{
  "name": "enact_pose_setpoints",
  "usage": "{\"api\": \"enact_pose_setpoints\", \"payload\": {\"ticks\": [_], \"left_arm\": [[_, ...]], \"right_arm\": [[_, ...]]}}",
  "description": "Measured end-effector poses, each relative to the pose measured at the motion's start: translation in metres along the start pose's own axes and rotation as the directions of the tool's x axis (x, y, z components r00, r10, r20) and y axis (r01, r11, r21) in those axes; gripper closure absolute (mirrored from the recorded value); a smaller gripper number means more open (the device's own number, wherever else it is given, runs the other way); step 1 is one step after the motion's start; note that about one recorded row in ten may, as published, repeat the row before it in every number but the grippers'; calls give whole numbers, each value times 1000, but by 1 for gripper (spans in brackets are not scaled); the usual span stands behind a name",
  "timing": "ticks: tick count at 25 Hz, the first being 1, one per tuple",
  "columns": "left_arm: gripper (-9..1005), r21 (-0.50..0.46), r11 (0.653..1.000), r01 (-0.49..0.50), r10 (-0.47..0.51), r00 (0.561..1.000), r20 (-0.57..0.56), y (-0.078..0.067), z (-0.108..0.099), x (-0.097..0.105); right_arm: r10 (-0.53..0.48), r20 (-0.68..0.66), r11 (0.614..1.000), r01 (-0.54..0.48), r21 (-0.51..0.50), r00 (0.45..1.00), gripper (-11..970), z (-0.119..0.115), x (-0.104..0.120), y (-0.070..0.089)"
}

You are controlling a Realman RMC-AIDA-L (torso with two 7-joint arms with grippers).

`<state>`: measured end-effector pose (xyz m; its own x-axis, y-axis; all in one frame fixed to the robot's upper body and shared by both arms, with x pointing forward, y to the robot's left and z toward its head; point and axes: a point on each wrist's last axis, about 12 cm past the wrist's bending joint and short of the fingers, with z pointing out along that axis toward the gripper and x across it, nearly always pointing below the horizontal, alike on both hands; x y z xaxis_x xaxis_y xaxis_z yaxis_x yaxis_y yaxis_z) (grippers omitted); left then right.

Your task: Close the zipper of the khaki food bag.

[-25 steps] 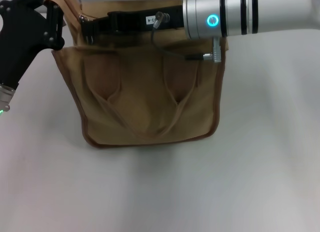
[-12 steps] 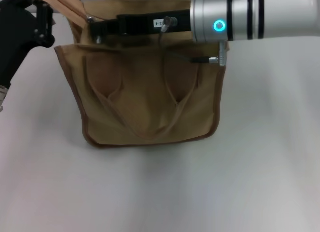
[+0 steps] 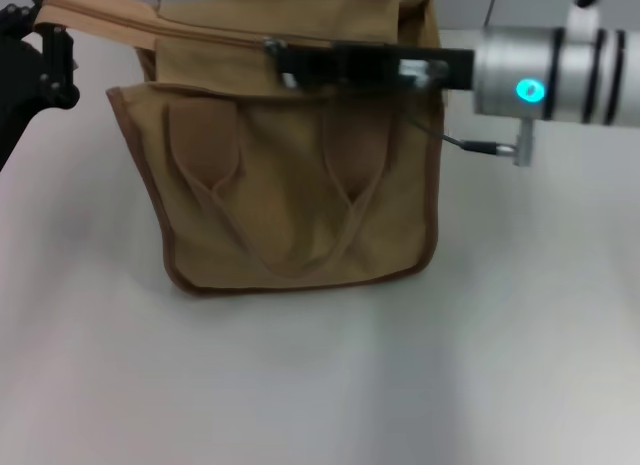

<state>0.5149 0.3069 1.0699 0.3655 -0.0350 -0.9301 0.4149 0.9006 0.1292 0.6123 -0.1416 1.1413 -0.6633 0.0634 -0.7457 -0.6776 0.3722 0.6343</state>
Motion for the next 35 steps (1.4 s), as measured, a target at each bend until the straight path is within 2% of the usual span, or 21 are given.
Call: {"api": "enact_pose_setpoints", "payload": {"ticks": [4, 5, 8, 9, 17, 19, 26, 28, 29, 30, 33, 34, 35], "left_arm": [[968, -15, 1000, 0, 0, 1000, -19, 2, -2, 2], [968, -27, 1000, -1, 0, 999, -34, 3, -3, 4], [968, -34, 999, -1, 0, 999, -45, 4, -4, 5], [968, -45, 999, -3, 0, 999, -53, 5, -6, 6], [967, -57, 998, -1, -3, 998, -65, 6, -11, 7], [967, -50, 999, 6, -9, 998, -62, 4, -11, 7], [967, -34, 999, 15, -18, 998, -67, -1, -10, 9], [966, -36, 999, 21, -23, 997, -72, -2, -10, 9], [966, -37, 999, 25, -27, 997, -76, -2, -11, 10], [966, -37, 999, 25, -27, 997, -76, -2, -11, 10], [966, -38, 999, 23, -26, 996, -80, -2, -12, 11], [966, -39, 999, 23, -26, 996, -82, -2, -12, 11], [966, -39, 999, 23, -26, 996, -82, -2, -12, 11]], "right_arm": [[7, 26, 1000, -8, 20, 1000, 955, -18, 11, -6], [11, 53, 1000, -12, 28, 999, 955, -31, 17, -10], [12, 80, 999, -15, 31, 997, 955, -43, 21, -14], [11, 107, 999, -15, 33, 994, 955, -54, 24, -16], [-13, 148, 1000, 12, 9, 989, 955, -75, 33, -18], [-78, 153, 996, 84, -39, 985, 955, -79, 36, -12], [-172, 248, 979, 192, -61, 953, 866, -98, 51, -12], [-229, 280, 965, 254, -58, 932, 841, -107, 59, -12], [-305, 298, 939, 339, -65, 904, 828, -117, 70, -8], [-305, 298, 939, 339, -65, 904, 782, -117, 70, -8], [-407, 316, 891, 449, -71, 857, 646, -132, 89, -3], [-457, 308, 863, 499, -73, 835, 600, -141, 101, 0], [-457, 308, 863, 499, -73, 835, 554, -141, 101, 0]]}}
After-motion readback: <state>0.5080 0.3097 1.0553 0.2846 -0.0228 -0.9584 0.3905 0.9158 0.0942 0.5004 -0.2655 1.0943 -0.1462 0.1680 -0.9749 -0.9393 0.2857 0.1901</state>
